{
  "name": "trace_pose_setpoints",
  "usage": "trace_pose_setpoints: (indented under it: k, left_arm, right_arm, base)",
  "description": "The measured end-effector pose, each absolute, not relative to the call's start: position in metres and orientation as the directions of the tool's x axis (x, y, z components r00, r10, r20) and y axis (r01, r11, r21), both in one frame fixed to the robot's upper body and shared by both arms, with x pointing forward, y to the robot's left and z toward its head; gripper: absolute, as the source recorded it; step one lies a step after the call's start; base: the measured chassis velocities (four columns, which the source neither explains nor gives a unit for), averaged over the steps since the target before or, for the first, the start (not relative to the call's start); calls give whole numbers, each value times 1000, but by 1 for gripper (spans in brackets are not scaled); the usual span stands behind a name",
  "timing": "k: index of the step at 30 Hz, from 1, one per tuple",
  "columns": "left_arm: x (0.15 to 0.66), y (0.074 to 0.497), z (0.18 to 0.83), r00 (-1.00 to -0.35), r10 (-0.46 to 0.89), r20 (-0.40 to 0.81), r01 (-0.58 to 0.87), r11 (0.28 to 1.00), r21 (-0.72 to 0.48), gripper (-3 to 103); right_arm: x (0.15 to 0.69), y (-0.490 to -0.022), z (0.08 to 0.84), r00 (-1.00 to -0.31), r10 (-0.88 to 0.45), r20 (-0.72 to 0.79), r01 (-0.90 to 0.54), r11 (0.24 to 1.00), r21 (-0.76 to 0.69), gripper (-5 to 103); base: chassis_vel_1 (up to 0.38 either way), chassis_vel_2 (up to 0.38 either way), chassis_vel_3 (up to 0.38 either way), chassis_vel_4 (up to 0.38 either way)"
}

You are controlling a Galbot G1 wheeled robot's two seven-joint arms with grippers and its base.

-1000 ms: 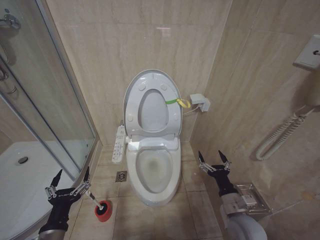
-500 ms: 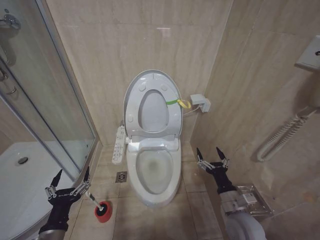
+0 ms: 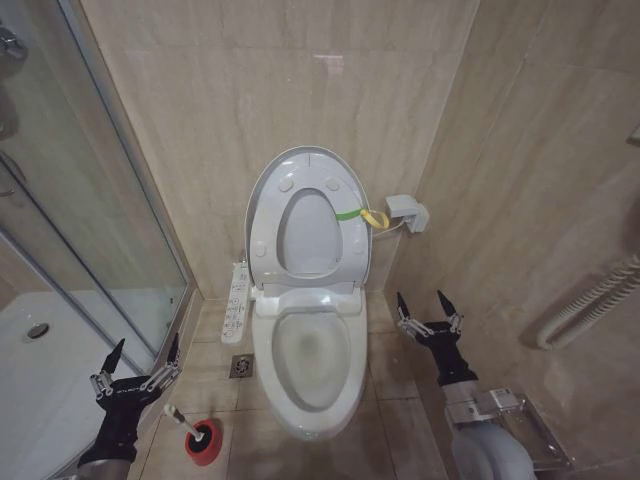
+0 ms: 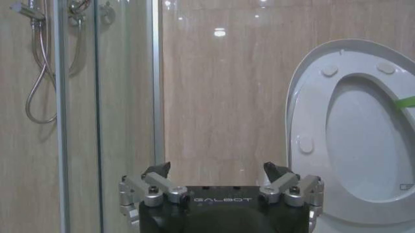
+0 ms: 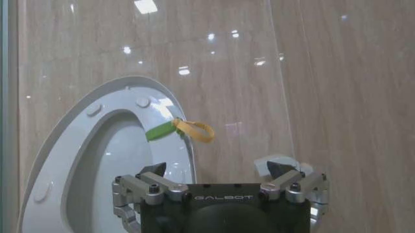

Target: Open the toilet lid, clean the toilet bowl with a toilet brush, close the toilet lid, and flush.

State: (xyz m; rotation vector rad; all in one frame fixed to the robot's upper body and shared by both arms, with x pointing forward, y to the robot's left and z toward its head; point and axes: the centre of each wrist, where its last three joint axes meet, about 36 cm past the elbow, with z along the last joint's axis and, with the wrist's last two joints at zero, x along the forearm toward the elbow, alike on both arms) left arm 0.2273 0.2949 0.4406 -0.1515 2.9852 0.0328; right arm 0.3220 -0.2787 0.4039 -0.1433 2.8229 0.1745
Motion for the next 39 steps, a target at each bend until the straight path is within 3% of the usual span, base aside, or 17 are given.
trace_pose_setpoints:
  k: [16, 27, 39]
  left_arm:
    - [227, 295, 441, -983, -99, -153, -102, 995, 14, 97]
    - [227, 295, 441, -983, -99, -153, -102, 995, 14, 97]
    - [227, 295, 441, -983, -99, -153, -102, 995, 14, 97]
  right_arm:
    - [328, -283, 399, -951, -45, -307, -69, 995, 70, 100]
    - [328, -284, 394, -954, -95, -284, -122, 989, 80, 100]
    - [347, -294, 392, -950, -49, -308, -45, 999, -18, 100]
  base:
    - [-28, 28, 34, -32]
    - [0, 0, 0, 0]
    - [-79, 77, 93, -55]
